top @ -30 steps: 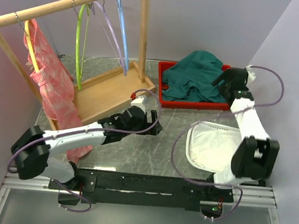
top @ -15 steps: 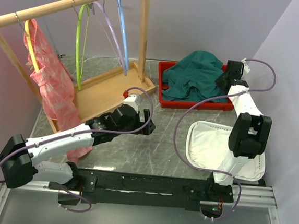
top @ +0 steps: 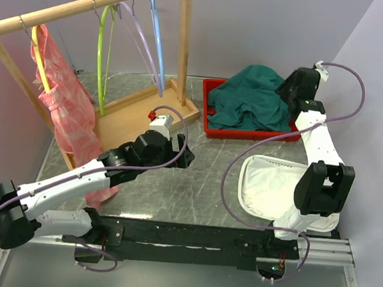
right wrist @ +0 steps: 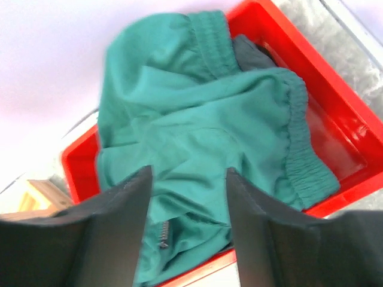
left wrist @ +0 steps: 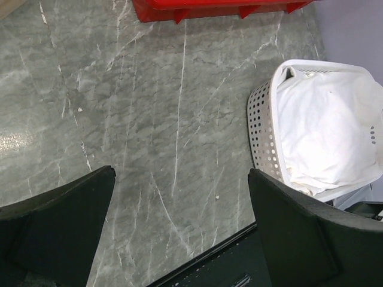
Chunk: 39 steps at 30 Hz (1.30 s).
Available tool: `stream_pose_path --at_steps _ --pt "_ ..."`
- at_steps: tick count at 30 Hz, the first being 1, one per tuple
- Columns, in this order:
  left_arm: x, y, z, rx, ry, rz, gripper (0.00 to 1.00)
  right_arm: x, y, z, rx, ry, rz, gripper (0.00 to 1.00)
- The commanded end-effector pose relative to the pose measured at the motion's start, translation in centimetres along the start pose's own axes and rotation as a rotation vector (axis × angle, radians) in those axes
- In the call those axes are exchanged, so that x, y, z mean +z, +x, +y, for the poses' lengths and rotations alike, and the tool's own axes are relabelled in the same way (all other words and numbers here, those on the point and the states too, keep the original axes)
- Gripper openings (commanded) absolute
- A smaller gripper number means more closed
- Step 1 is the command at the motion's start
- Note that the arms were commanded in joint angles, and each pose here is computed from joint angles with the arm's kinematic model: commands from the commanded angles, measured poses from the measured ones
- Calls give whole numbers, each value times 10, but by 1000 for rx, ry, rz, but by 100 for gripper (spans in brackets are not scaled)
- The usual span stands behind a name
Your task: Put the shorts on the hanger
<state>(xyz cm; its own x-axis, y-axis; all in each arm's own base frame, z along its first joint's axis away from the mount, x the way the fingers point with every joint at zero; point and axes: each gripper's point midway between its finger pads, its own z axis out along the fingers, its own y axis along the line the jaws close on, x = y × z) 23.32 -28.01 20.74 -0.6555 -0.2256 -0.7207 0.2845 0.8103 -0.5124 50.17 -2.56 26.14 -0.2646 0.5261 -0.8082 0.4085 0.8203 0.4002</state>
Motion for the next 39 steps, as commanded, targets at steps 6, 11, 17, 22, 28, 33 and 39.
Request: stream_pose_path --at_steps 6,11,17,22,28,33,39 --pt "-11 -24 -13 16 28 -50 99 58 41 -41 10 -2 87 77" --pt "-9 -22 -13 11 35 -46 100 71 51 -34 31 -36 102 49" --pt "-9 -21 -12 10 35 -44 99 48 40 -14 22 -74 67 0" --pt "-13 -26 -10 8 30 -62 99 -14 0 29 8 -162 -39 0" --pt "-24 -32 -7 8 28 -81 99 -121 -49 105 -27 -349 -187 0" --pt "-35 -34 -1 3 23 -103 99 -225 -83 146 -36 -513 -310 0" --pt "-50 -42 1 -8 25 -135 97 -318 -72 167 -40 -706 -323 0"
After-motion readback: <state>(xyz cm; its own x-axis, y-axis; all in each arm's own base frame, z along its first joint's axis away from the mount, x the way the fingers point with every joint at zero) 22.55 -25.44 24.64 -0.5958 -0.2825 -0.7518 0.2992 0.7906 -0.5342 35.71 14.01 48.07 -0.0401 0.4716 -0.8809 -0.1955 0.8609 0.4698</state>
